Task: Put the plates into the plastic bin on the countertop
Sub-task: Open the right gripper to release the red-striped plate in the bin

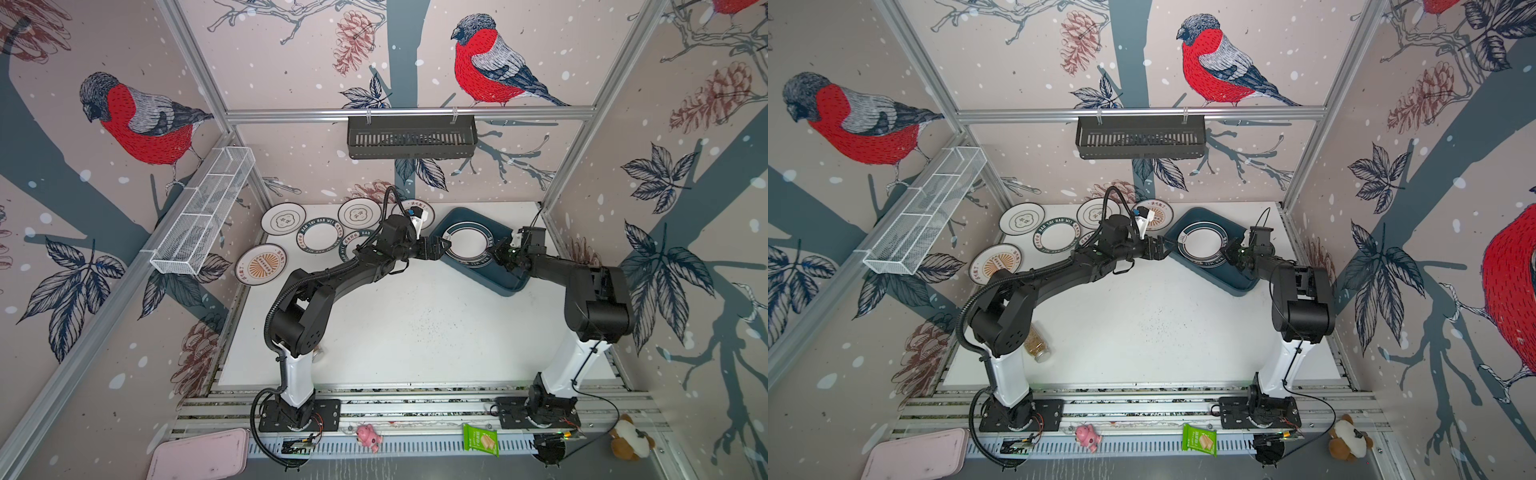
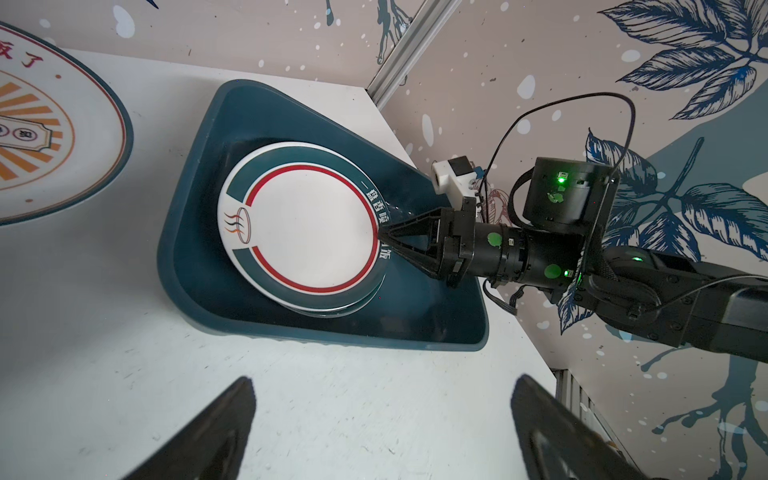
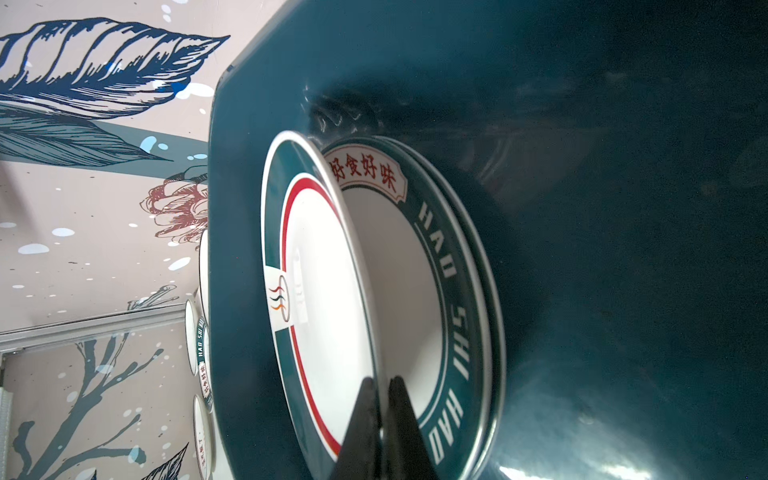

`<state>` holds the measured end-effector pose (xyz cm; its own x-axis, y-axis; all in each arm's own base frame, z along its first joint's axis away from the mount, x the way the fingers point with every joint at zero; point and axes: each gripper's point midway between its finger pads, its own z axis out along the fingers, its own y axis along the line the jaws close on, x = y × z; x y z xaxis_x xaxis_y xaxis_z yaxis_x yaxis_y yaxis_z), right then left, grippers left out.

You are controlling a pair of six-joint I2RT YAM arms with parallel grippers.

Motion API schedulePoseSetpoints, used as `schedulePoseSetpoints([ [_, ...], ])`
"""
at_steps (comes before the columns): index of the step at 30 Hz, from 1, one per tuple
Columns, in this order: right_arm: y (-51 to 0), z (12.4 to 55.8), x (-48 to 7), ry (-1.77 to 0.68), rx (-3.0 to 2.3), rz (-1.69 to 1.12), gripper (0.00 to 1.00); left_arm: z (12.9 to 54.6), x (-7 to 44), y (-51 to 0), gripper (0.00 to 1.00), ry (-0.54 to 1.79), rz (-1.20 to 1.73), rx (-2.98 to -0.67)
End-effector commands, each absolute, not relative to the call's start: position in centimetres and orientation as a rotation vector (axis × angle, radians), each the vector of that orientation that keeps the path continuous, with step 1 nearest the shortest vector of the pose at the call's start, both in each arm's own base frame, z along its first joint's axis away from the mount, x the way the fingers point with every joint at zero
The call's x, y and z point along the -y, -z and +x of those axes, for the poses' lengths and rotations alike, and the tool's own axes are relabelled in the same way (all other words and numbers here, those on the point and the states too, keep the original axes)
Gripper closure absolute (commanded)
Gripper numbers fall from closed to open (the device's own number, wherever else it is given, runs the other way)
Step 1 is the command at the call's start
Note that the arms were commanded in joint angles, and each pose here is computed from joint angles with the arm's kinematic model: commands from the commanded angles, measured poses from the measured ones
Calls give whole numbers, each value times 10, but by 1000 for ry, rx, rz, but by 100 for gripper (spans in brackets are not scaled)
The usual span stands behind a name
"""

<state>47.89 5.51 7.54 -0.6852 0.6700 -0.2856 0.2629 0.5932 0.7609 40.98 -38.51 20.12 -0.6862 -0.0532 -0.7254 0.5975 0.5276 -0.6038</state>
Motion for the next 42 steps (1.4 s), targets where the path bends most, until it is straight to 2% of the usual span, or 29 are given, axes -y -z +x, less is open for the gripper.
schedulePoseSetpoints([
  [1,-80,485,-53,-930,-2243,697,95,412,385,-206,4,1156,457,-2044],
  [16,-72,482,-50,-886,-2281,715,85,411,378,-214,4,1112,454,-2031],
  [20,-72,481,-48,-871,-2283,719,78,410,376,-216,4,1110,453,-2029],
  [42,-87,475,-40,-812,-2266,723,80,394,354,-218,4,1058,410,-2027],
])
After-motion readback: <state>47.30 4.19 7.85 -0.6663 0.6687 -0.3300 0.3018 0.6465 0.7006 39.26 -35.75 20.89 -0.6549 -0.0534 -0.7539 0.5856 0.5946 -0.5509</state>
